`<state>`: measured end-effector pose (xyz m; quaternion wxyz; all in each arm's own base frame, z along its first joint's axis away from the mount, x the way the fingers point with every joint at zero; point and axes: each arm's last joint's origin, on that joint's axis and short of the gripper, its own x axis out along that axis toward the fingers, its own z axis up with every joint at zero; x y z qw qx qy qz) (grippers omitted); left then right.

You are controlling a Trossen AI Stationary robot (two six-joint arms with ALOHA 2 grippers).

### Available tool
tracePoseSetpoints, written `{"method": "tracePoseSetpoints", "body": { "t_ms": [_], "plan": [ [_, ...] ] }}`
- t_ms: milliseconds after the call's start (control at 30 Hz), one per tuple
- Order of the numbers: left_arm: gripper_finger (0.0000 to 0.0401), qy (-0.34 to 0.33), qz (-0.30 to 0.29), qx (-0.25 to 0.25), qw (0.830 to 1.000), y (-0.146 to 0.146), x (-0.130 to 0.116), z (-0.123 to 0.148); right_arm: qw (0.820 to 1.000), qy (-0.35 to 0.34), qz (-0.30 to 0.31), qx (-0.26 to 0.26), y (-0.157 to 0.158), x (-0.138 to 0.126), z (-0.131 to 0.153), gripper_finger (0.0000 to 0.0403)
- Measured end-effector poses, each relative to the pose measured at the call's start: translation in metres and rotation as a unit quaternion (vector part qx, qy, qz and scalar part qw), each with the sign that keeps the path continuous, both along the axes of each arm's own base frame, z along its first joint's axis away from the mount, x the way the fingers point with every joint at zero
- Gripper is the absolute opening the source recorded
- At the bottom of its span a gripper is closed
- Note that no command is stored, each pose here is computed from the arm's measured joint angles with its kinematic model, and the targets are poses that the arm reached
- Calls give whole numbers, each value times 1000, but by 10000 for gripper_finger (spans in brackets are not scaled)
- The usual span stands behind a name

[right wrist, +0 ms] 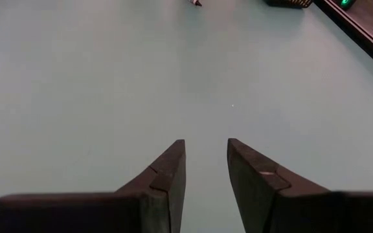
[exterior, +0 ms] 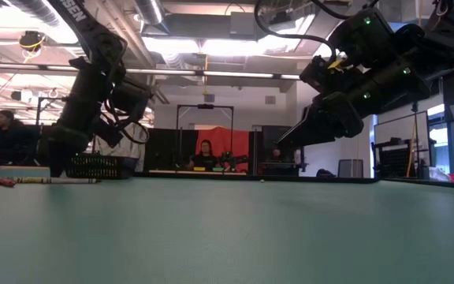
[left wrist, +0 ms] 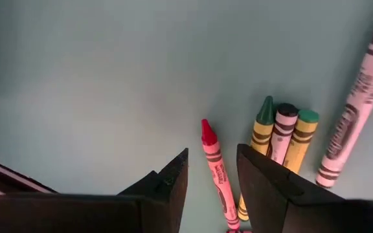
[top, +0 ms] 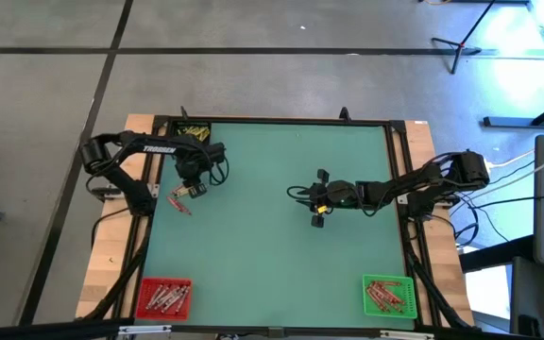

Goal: Sort crayons
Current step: Put the top red crayon into the green bin

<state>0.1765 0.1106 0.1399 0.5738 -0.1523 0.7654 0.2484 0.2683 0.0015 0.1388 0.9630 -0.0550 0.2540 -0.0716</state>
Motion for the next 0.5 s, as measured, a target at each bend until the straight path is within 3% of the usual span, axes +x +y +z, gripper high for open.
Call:
{"method": "tracePoseSetpoints", "body": {
  "t_ms": [500],
  "plan": [
    [105, -4, 50, -30, 998, 11, -11, -8, 1000, 0, 0, 0, 0, 0, 0, 111]
  ]
}}
